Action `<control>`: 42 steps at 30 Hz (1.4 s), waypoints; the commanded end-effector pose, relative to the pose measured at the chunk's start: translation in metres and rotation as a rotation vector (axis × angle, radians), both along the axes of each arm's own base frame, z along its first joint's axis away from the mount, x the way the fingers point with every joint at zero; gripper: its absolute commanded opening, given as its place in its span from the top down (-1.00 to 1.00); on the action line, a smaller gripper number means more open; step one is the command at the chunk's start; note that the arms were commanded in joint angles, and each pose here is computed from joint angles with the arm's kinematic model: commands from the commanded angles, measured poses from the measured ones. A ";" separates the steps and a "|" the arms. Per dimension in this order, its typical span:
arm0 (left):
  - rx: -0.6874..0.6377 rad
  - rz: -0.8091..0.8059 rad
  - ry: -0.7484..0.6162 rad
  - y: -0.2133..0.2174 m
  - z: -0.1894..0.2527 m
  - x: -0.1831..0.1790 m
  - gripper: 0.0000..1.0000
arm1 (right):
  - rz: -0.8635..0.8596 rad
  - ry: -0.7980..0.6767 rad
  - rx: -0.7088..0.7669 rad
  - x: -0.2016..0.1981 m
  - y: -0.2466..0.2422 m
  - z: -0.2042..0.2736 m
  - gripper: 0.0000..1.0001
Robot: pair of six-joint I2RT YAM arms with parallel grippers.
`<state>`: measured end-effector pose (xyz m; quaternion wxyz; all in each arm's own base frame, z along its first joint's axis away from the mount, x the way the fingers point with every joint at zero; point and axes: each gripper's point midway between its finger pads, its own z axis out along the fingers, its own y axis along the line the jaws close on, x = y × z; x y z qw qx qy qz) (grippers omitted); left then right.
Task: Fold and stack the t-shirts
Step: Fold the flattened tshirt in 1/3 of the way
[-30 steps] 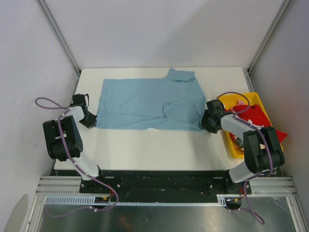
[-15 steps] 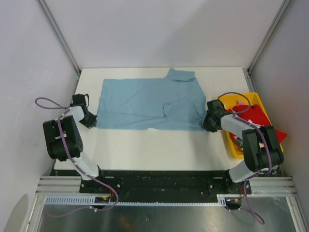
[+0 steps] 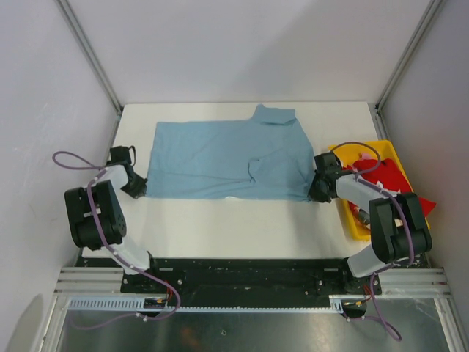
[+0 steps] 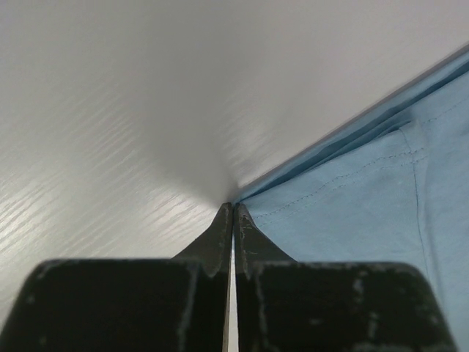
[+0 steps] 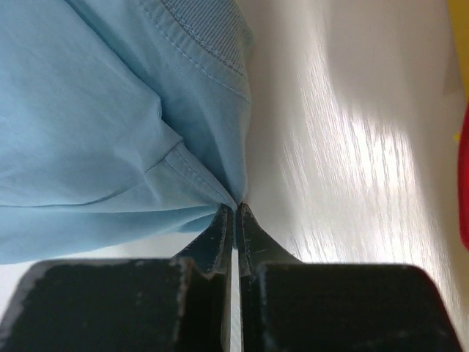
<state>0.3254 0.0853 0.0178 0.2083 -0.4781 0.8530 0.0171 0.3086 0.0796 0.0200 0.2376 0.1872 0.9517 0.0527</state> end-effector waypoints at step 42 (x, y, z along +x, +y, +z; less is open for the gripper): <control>0.326 -0.148 -0.178 0.001 0.134 0.001 -0.39 | 0.099 -0.212 0.166 -0.026 0.053 0.118 -0.22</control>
